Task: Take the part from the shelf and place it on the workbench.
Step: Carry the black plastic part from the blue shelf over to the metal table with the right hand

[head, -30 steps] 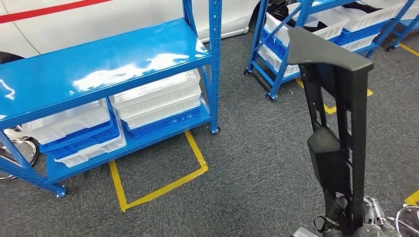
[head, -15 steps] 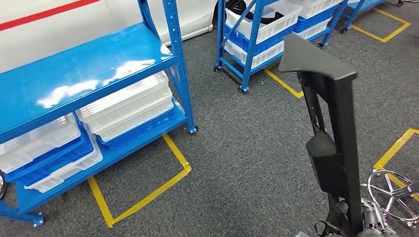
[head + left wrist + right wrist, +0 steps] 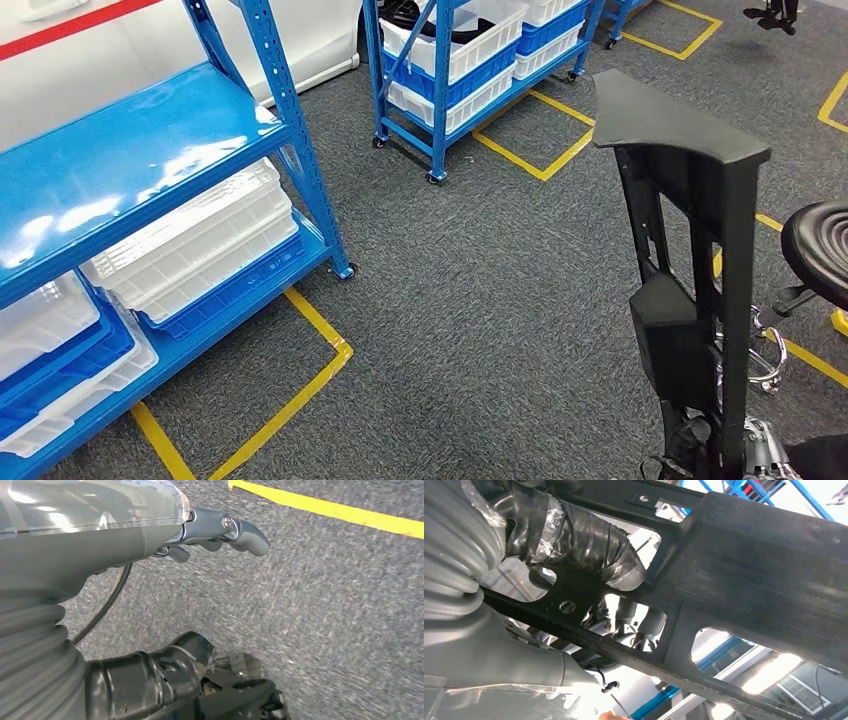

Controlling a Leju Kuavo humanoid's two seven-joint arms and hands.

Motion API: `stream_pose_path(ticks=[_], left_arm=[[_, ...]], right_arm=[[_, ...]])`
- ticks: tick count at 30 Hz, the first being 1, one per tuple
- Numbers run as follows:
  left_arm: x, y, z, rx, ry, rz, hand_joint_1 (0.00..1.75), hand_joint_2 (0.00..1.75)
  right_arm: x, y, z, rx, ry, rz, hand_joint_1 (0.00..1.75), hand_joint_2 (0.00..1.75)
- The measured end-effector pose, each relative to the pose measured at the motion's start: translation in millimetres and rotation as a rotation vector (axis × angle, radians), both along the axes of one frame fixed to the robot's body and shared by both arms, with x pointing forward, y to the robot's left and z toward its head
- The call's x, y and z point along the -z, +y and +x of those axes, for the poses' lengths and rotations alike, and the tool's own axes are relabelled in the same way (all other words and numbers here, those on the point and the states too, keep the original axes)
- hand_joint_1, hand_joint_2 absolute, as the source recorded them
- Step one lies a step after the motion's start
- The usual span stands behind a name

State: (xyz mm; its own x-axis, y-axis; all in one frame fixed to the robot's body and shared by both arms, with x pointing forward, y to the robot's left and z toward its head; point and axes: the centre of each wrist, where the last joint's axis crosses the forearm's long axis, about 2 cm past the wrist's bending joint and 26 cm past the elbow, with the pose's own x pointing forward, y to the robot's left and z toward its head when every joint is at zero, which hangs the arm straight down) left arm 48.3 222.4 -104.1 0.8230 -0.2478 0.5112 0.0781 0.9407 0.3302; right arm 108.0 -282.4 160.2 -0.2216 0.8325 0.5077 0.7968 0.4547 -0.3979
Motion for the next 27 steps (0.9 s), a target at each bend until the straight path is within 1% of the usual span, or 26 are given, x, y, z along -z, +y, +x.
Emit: stream_pose_path(ticks=[7,17,27], left_arm=[[0.4,-0.3,-2.4,-0.002,-0.005,-0.015,0.00,1.75],[0.0,0.1,1.2,-0.001,-0.015,-0.015,0.00,1.75],[0.3,0.1,-0.9,0.001,-0.018,-0.025,0.00,1.75]], right_arm=[[-0.1,-2.3,-1.6,0.009,0.000,-0.004,1.75,1.75],[-1.5,-4.3,-2.7,0.015,-0.008,-0.005,1.75,1.75],[-2.7,-4.5,-1.5,0.017,-0.024,-0.001,1.75,1.75]])
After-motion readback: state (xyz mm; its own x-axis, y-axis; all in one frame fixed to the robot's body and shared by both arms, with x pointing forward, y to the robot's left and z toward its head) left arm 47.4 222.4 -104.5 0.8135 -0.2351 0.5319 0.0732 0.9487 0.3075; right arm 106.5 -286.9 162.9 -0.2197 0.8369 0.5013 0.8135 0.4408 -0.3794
